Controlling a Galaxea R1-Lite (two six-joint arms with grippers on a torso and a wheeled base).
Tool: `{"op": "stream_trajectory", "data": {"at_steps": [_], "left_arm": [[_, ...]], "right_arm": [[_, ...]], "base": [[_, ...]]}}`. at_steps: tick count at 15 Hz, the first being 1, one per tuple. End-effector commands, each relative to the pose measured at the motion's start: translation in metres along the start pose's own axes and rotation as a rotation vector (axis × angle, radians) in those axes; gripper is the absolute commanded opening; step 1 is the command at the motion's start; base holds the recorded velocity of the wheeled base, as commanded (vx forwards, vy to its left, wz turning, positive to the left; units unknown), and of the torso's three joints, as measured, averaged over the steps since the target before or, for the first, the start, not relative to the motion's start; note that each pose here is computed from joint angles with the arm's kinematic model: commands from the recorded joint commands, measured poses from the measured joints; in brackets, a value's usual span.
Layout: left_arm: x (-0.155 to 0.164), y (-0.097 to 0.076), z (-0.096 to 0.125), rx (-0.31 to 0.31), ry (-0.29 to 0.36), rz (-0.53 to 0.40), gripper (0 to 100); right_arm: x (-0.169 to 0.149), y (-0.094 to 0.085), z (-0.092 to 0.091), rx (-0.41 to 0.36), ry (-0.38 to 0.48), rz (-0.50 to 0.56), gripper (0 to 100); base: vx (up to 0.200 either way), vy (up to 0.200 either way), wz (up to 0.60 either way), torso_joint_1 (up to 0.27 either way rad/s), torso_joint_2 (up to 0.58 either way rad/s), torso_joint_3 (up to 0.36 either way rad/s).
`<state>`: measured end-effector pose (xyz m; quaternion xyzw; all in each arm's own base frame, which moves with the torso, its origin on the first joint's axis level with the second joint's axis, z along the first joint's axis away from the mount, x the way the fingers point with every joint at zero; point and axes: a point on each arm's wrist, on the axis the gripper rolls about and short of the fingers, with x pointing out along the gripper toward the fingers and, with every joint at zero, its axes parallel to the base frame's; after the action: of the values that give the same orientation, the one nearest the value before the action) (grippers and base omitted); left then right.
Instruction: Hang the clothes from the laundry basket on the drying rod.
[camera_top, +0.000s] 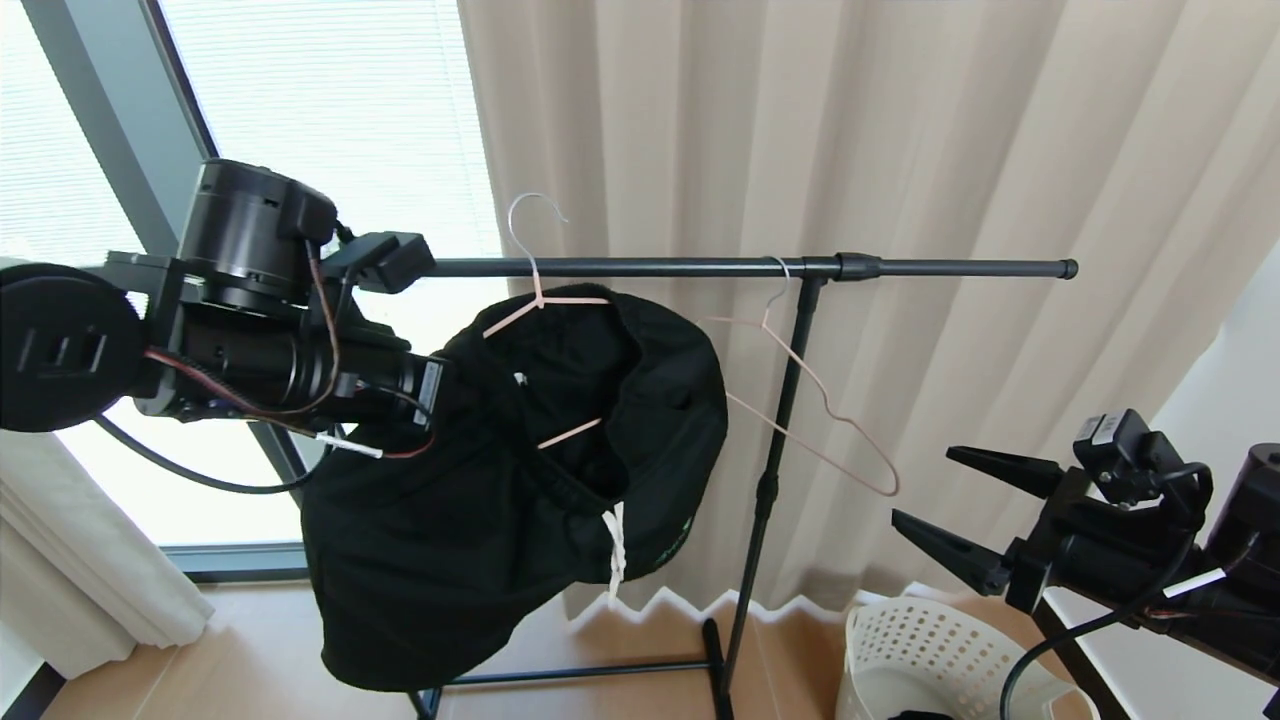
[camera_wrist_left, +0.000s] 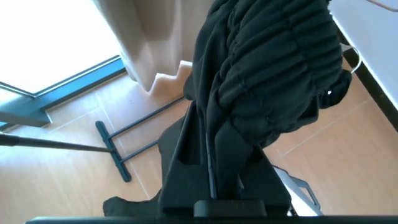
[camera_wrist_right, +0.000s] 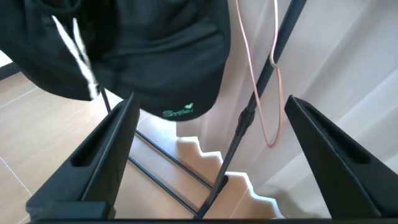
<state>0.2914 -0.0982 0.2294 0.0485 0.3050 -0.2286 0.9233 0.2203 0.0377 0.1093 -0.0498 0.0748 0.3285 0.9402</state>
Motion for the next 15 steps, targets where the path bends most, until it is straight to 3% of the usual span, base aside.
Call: {"op": "stream_trajectory", "data": {"at_steps": [1,5,11,15], "left_arm": [[0.042,0.003,0.003,-0.019,0.056,0.038,0],[0.067,0.004,0.005,-0.016,0.078,0.083,0],[0.091,0.009,0.014,-0.085,0.067,0.122,0],[0.103,0.011,0.014,-0.093,0.076,0.124,0]], "right_arm": [[0.000,0.000,0.001,-0.003,-0.004,0.000,100],[0.001,0.000,-0.001,0.002,0.004,0.000,100],[0.001,0.000,-0.003,0.006,0.011,0.001,100],[0.001,0.000,-0.003,0.005,0.012,0.001,100]], "base": [[0.000,0.000,0.00,0.000,0.00,0.000],[0.000,0.000,0.00,0.000,0.00,0.000],[0.000,0.000,0.00,0.000,0.00,0.000],[0.000,0.000,0.00,0.000,0.00,0.000]]}}
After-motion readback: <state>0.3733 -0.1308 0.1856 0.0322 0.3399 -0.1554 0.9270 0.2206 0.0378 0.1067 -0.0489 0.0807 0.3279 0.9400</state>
